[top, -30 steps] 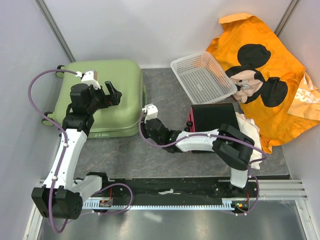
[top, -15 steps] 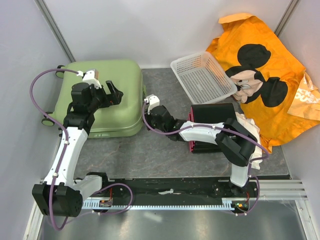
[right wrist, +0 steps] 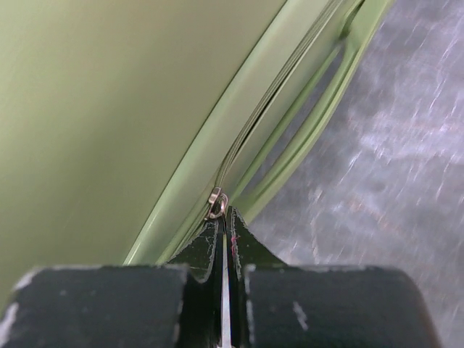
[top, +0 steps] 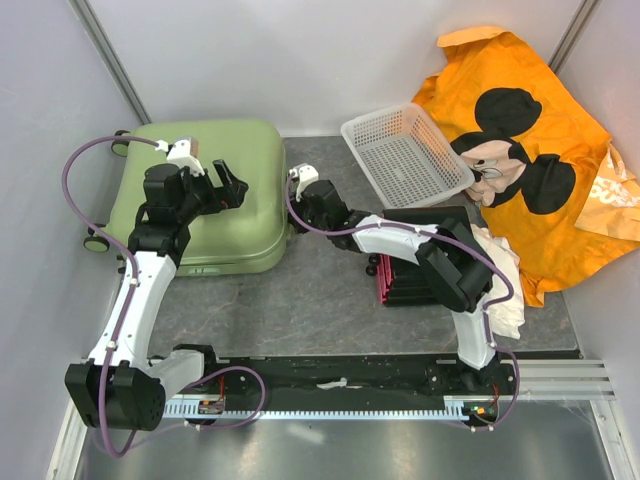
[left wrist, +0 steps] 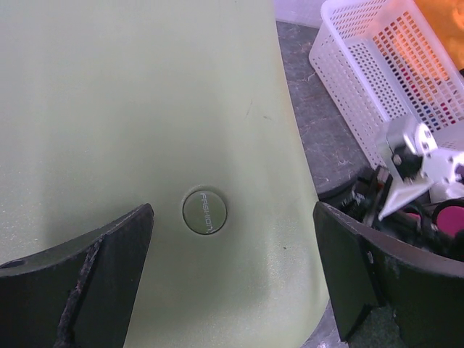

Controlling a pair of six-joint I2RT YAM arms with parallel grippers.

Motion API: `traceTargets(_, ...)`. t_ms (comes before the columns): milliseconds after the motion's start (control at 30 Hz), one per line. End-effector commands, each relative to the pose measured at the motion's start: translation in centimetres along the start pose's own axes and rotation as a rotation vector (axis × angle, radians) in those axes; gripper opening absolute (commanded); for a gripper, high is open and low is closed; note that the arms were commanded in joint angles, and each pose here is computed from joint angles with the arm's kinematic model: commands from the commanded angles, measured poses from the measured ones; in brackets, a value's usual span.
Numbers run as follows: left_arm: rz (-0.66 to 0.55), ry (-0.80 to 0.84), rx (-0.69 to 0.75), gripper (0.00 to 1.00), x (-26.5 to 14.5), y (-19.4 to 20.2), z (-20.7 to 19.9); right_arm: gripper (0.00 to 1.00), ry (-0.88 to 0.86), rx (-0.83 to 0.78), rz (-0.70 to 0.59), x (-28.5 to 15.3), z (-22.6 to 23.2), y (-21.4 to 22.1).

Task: Open, take out, and arrange the luggage

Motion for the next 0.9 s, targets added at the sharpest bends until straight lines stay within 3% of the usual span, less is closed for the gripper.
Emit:
traceTargets(0, 0.016, 0.023, -0.032, 0.98, 0.4, 0.3, -0.2, 0.00, 0.257, 0.015, -0.089, 1.6, -8.5, -3.9)
traceTargets(867, 0.055, 0.045, -0.049, 0.98, 1.1, 1.0, -0.3, 0.06, 0.308, 0.112, -0.285, 10.3, -18.0, -10.6)
Point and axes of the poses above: each gripper's point midway between its finger pads, its own x axis out along the fingers, its own z axis along the line the jaws close on, y = z × x, the point moved 5 cm from there along -x, back along the fingers, and after that the axes turned 1 degree about x, right-handed, at the moved point
